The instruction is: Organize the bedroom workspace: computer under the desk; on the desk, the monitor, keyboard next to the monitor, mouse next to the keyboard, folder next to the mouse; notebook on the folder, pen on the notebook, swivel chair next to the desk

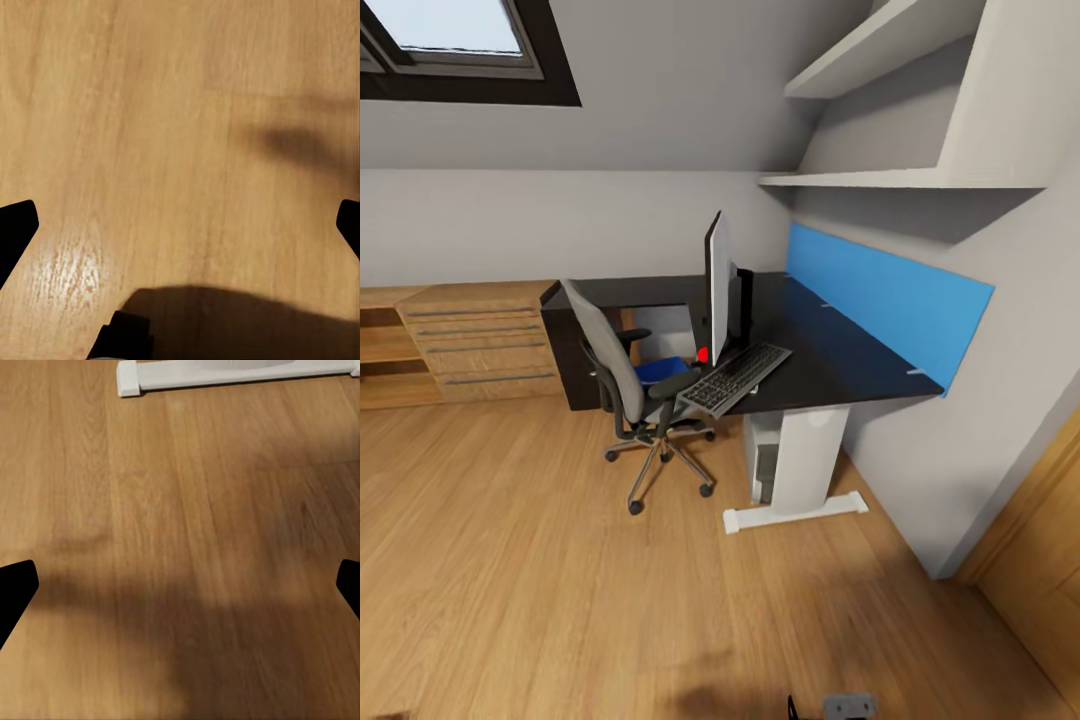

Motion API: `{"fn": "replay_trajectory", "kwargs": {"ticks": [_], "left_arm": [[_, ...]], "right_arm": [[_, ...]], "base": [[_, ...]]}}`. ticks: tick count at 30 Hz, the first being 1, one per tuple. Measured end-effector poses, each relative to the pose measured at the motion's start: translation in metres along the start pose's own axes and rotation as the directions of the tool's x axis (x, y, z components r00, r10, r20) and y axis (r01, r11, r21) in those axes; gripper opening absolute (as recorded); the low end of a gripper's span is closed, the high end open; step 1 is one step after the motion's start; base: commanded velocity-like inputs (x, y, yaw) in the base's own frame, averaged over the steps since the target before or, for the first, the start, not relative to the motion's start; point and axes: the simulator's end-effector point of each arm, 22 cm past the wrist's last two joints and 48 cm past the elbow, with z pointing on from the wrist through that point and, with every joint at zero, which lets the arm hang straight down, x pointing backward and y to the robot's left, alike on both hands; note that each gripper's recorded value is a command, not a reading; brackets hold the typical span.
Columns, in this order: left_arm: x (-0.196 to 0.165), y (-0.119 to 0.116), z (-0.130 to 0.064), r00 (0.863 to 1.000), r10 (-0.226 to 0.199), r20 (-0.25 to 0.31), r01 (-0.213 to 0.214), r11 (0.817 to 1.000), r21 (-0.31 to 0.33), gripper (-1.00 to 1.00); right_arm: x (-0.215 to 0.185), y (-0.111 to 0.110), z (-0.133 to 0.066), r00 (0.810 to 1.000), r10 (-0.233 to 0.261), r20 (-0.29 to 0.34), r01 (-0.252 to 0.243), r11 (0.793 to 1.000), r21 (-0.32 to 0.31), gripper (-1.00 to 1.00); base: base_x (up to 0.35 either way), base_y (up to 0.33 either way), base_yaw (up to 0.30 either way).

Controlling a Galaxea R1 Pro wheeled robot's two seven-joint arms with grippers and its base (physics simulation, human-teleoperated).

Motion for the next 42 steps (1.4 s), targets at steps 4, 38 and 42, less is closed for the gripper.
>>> {"fn": "replay_trajectory", "kwargs": {"ticks": [4, 38, 42], "left_arm": [[0.005, 0.002, 0.006, 1.000, -0.001, -0.001, 0.001, 1.000, -0.002, 1.00], [0.041, 0.005, 0.057, 1.000, -0.004, 0.010, 0.004, 1.000, 0.000, 1.00], [0.036, 0.006, 0.057, 1.000, -0.004, 0.021, 0.004, 1.000, 0.000, 1.00]], "right_arm": [[0.006, 0.001, 0.004, 1.000, -0.002, 0.005, 0.002, 1.000, -0.003, 1.00], [-0.264, 0.033, 0.122, 0.946, 0.013, 0.323, -0.004, 1.000, -0.028, 1.00], [-0.252, 0.034, 0.124, 0.955, 0.008, 0.298, 0.001, 1.000, -0.030, 1.00]], "base": [[0.000, 0.000, 0.000], [0.000, 0.000, 0.000], [0.000, 0.000, 0.000]]}}
